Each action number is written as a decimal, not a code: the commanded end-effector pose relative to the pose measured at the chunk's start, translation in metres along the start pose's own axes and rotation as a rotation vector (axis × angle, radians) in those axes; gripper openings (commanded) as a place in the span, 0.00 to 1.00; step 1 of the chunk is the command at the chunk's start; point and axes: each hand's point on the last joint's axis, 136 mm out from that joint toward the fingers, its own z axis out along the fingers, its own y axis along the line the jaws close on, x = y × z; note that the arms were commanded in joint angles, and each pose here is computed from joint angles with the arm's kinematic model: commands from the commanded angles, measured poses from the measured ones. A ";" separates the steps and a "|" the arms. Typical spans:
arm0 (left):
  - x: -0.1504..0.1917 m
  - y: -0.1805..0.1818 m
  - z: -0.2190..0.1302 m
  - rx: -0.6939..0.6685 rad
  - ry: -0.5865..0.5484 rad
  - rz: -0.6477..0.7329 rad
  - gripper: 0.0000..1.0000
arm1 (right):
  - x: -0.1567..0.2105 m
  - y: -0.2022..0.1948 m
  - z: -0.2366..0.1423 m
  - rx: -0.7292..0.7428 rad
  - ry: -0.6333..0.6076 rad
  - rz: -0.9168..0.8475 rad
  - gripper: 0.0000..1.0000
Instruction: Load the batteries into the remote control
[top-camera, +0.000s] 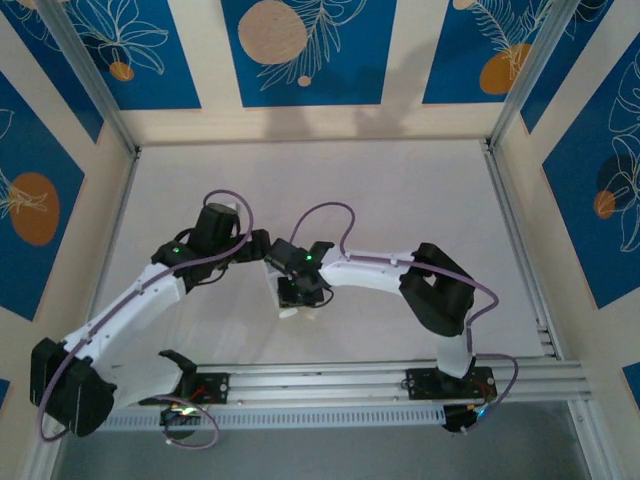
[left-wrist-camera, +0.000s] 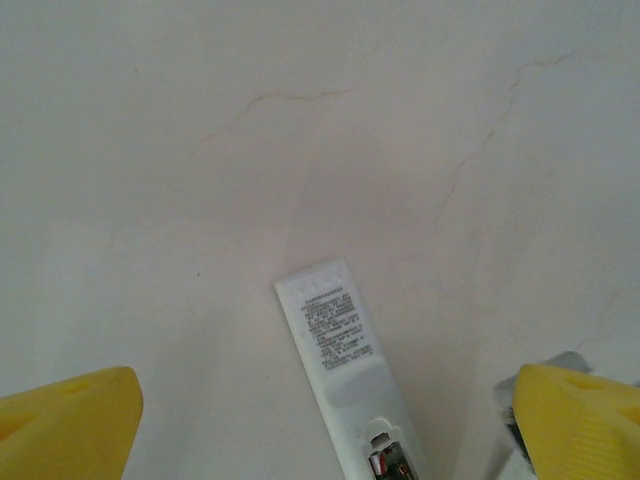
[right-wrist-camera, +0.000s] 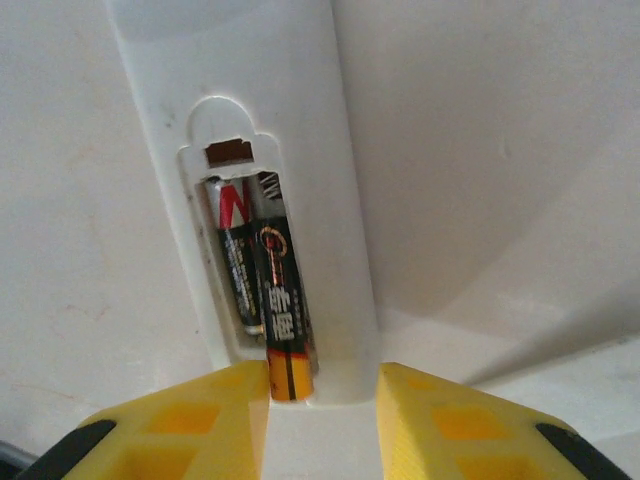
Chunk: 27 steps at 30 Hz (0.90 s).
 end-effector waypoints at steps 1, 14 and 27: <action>0.025 0.002 0.012 -0.005 0.140 -0.071 0.94 | -0.016 0.018 -0.035 -0.102 -0.105 -0.023 0.34; 0.053 -0.003 0.080 -0.023 0.333 -0.151 0.78 | -0.010 -0.006 -0.076 -0.174 -0.246 -0.039 0.33; 0.066 -0.003 0.127 -0.086 0.424 -0.126 0.70 | -0.010 -0.023 -0.079 -0.166 -0.259 -0.010 0.33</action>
